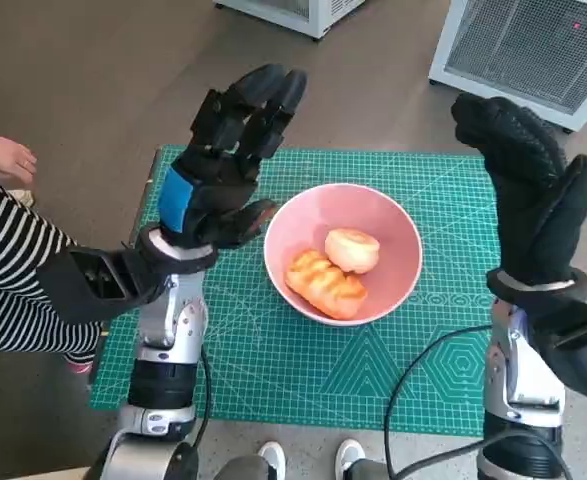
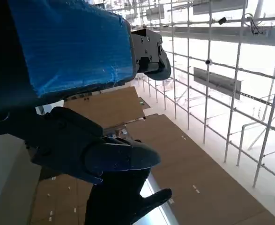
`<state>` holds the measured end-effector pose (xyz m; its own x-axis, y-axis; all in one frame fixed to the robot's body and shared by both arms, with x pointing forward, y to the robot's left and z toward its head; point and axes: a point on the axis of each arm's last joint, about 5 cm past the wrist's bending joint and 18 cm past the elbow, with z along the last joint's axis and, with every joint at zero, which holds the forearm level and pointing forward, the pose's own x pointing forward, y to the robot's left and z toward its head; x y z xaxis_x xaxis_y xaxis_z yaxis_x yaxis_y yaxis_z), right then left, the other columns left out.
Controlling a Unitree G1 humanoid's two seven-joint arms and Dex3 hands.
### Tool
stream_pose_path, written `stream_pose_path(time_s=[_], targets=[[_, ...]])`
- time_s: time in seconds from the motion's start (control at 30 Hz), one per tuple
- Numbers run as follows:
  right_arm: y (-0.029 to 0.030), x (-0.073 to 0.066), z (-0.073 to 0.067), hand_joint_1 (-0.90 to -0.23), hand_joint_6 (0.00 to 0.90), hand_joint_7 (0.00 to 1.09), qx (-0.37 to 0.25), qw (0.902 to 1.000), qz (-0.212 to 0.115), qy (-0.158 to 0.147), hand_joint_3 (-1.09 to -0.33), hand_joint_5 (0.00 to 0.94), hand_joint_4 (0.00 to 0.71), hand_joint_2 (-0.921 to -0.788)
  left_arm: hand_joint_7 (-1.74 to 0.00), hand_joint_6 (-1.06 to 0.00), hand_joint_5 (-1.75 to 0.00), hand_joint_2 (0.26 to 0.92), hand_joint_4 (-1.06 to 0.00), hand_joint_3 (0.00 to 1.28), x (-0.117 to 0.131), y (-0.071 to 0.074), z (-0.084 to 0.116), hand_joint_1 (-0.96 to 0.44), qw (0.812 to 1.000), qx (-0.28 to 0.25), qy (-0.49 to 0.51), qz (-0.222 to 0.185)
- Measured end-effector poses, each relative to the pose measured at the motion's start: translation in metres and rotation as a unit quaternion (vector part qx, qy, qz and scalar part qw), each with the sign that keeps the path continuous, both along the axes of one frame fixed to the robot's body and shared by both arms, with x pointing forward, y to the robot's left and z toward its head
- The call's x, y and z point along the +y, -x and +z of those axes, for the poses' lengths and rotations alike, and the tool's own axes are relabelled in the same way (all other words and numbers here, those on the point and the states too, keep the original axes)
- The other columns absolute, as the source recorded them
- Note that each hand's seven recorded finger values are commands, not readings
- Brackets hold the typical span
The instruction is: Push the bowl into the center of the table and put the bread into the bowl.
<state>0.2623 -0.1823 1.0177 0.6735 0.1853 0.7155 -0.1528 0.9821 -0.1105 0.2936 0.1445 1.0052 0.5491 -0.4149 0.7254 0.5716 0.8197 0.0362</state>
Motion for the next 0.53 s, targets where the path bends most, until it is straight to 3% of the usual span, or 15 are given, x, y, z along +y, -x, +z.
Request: stream_pose_path(time_s=[0.53], targets=[[-0.0015, 0.0002, -0.003, -0.674, 0.048, 0.5, 0.006, 1.0, 0.005, 0.005, -0.682, 0.004, 0.144, -0.921, -0.56, 0.0, -0.23, 0.892, 0.0, 0.39, 0.0014, 0.0012, -0.0026, -0.61, 1.0, 0.005, -0.002, 0.01]])
